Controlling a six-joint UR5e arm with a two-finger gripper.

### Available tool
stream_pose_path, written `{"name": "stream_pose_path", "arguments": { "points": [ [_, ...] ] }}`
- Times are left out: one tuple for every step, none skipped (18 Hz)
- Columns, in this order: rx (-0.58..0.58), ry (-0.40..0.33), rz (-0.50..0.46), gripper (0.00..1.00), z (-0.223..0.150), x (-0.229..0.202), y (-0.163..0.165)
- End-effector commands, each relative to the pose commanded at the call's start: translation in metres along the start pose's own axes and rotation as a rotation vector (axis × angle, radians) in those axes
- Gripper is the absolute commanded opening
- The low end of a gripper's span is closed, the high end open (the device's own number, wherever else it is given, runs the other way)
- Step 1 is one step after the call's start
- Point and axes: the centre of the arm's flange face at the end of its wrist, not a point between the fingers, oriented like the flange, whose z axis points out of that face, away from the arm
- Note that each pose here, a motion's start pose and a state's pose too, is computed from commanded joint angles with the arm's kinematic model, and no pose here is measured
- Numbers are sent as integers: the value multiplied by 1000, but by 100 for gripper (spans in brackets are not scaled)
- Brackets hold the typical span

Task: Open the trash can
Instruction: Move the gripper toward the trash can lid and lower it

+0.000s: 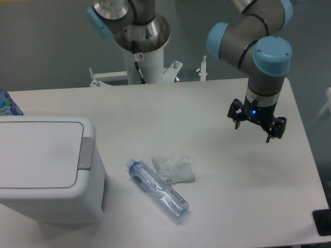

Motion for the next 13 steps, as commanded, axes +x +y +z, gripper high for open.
{"name": "stream_pose_path", "arguments": {
  "points": [
    [-1,-2,5,100,-1,0,-2],
    [3,-7,6,100,-4,0,-3],
    [8,-12,3,100,-8,-1,-3],
    [14,-10,3,100,-10,2,-3],
    [34,3,-6,100,-7,5,-3],
    [60,19,-15,100,-3,8,-4],
    [79,41,-44,100,4,13,-5],
    [99,47,-102,100,0,16,-6],
    [124,37,-163,100,-13,17,-6],
    [162,38,-212,100,-22,16,-10],
    [208,51,-262,100,-27,15,-14],
    [261,77,-310,100,-31,17,-20],
    [308,106,-361,100,-33,18,-25]
  ]
}}
